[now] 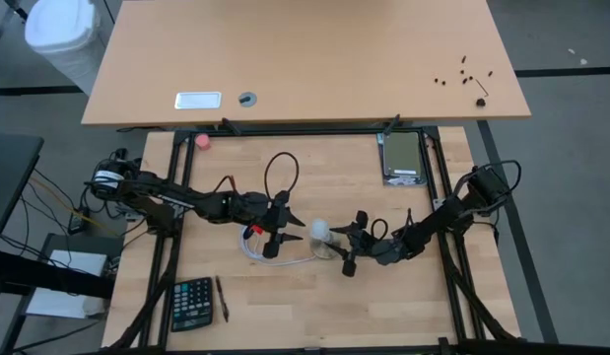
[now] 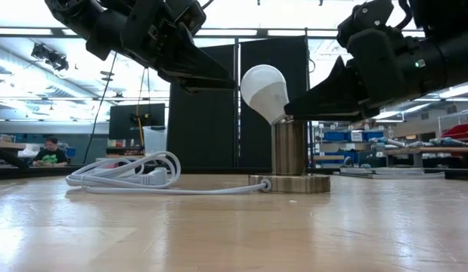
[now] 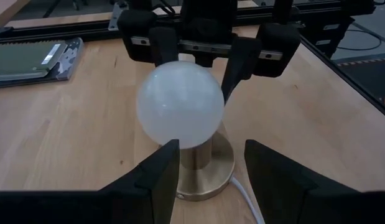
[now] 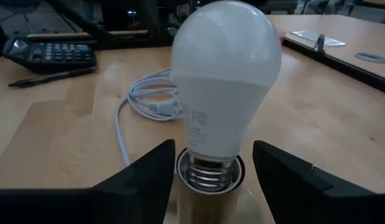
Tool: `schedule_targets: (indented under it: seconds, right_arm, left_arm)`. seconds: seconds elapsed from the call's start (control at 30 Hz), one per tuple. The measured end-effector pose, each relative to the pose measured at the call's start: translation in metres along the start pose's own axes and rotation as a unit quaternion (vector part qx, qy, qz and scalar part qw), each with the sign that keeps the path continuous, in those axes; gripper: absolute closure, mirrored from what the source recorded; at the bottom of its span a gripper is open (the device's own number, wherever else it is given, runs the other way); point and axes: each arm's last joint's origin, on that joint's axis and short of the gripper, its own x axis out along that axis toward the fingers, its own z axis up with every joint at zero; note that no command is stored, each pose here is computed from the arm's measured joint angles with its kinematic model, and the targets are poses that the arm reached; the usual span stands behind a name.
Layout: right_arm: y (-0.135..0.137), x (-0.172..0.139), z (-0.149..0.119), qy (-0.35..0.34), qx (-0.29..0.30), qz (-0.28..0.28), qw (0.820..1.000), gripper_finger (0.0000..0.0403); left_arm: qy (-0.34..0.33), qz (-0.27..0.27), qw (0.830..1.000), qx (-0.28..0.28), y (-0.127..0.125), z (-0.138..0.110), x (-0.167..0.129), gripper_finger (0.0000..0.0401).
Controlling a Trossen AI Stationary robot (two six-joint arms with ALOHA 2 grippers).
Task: Screw lightbulb
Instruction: Insert the lightbulb into the lamp
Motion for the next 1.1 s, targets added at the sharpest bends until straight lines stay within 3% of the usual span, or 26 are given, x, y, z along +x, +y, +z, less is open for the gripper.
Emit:
schedule_targets:
  seconds: [0.63, 0.93, 1.1]
  right_arm:
    - [-0.002, -0.017, 0.018, 0.01, -0.023, -0.003, 1.0, 0.0176]
    - [-0.005, -0.032, 0.045, 0.003, -0.014, 0.012, 1.0, 0.0176]
    - [-0.004, -0.031, 0.077, 0.026, -0.033, 0.005, 0.999, 0.0176]
  left_arm:
    - [0.006, 0.015, 1.0, -0.004, 0.001, -0.003, 0.003, 0.0213]
    - [0.014, 0.038, 0.999, -0.006, 0.003, -0.005, 0.003, 0.0213]
    - [0.041, 0.037, 0.998, -0.009, 0.002, -0.01, 0.003, 0.0213]
